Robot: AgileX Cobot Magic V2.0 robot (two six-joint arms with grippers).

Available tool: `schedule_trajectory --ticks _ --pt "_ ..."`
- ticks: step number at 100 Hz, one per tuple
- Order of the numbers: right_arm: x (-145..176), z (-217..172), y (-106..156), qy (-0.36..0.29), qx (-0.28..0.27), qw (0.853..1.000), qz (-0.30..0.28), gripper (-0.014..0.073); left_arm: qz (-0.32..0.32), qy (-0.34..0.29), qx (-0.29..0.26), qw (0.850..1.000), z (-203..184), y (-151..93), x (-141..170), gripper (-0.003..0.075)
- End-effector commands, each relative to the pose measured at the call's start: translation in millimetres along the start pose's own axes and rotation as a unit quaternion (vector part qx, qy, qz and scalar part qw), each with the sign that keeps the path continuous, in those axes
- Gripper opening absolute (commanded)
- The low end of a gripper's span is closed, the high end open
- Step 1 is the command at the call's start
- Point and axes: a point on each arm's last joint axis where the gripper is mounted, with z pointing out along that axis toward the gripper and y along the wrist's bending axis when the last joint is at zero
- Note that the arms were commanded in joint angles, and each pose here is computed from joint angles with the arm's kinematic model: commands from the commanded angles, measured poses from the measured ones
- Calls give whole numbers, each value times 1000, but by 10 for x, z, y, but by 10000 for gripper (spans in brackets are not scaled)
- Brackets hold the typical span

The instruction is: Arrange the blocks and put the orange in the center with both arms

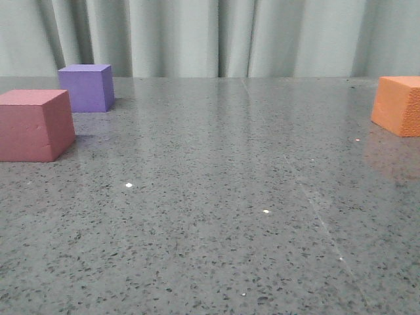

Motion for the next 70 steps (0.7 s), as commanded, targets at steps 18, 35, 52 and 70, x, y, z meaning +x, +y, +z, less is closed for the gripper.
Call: schedule_trajectory --ticks 18,35,52,70 --pt "-135 -32 13 -61 -5 998 -3 -68 -5 -27 4 1000 -12 -7 99 -19" --pt "-135 -32 13 -61 -5 998 -3 -68 -5 -27 4 1000 -12 -7 99 -19" --pt "-135 -32 13 -61 -5 998 -3 -68 -5 -27 4 1000 -12 -7 99 -19" --pt "-162 -36 16 -76 -6 997 -3 -68 -5 -27 4 1000 -12 -7 99 -19"
